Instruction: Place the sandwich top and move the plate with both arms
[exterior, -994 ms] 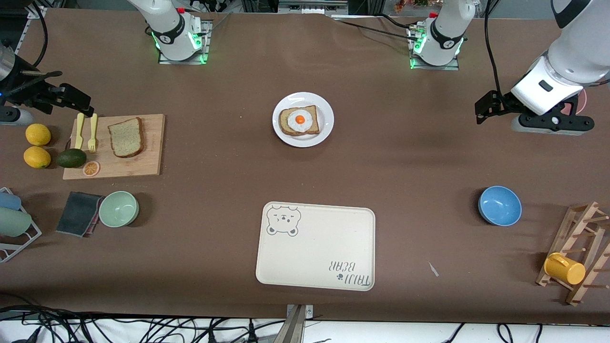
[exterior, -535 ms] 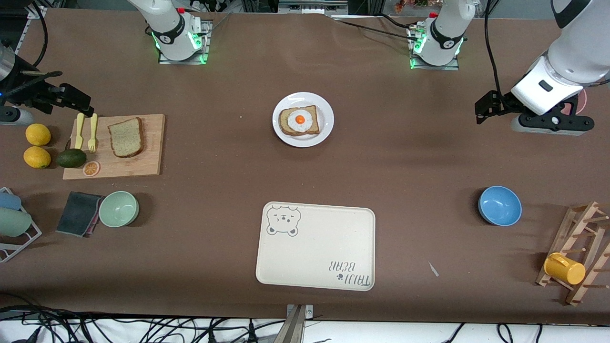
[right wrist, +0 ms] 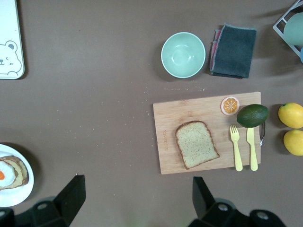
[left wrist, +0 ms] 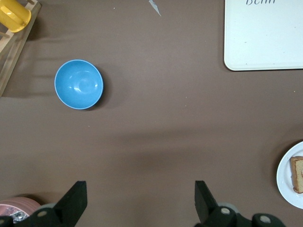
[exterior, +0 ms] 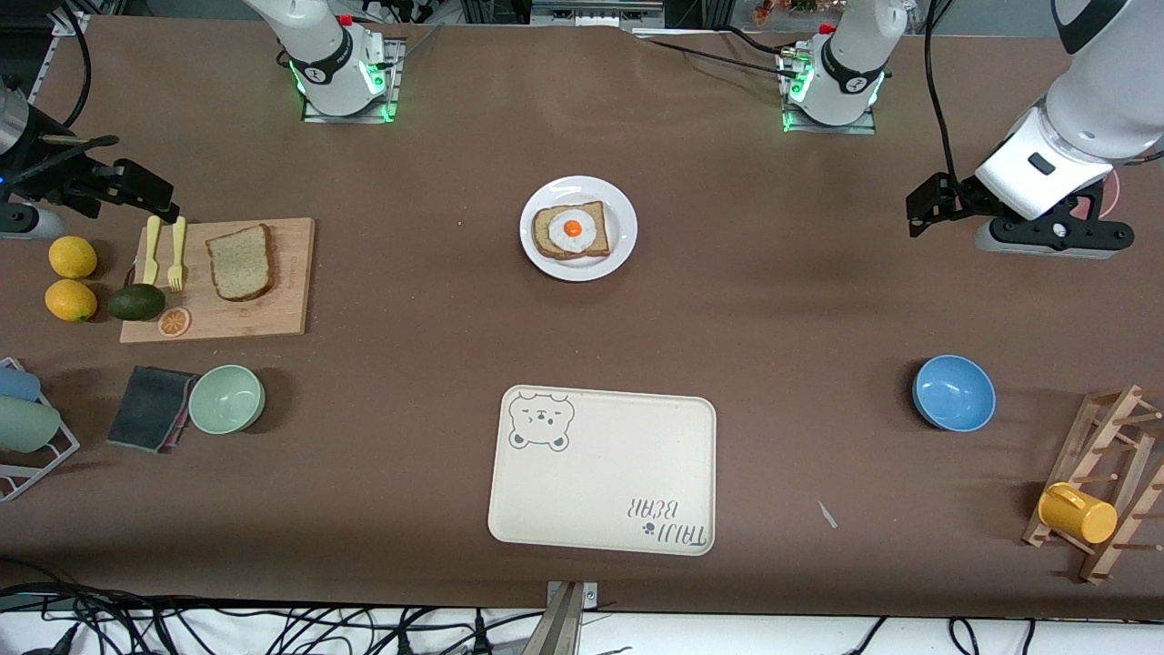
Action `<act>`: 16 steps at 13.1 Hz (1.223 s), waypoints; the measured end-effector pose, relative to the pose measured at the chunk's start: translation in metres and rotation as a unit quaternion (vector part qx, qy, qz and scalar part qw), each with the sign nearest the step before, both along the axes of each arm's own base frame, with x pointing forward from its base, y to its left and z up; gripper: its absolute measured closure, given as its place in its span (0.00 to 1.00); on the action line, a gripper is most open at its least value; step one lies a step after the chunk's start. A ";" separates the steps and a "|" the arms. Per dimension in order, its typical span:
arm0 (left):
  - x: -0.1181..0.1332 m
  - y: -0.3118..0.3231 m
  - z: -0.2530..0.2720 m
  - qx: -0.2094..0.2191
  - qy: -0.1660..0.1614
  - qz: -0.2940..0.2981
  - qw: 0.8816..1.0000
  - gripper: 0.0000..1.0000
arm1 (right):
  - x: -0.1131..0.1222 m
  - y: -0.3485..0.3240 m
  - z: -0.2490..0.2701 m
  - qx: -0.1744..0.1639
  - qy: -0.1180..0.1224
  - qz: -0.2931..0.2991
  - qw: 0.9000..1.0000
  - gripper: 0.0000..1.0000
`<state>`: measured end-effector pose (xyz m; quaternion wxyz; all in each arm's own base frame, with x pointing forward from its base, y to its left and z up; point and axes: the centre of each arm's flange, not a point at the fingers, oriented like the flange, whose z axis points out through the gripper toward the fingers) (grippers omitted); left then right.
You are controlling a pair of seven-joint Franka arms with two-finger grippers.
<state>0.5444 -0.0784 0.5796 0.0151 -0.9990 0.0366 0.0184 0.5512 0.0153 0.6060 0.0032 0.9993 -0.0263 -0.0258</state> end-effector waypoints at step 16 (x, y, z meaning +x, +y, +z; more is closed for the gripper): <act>-0.001 -0.007 0.001 0.000 -0.002 -0.006 1.000 0.00 | 0.002 0.002 -0.006 0.000 0.008 0.001 1.000 0.00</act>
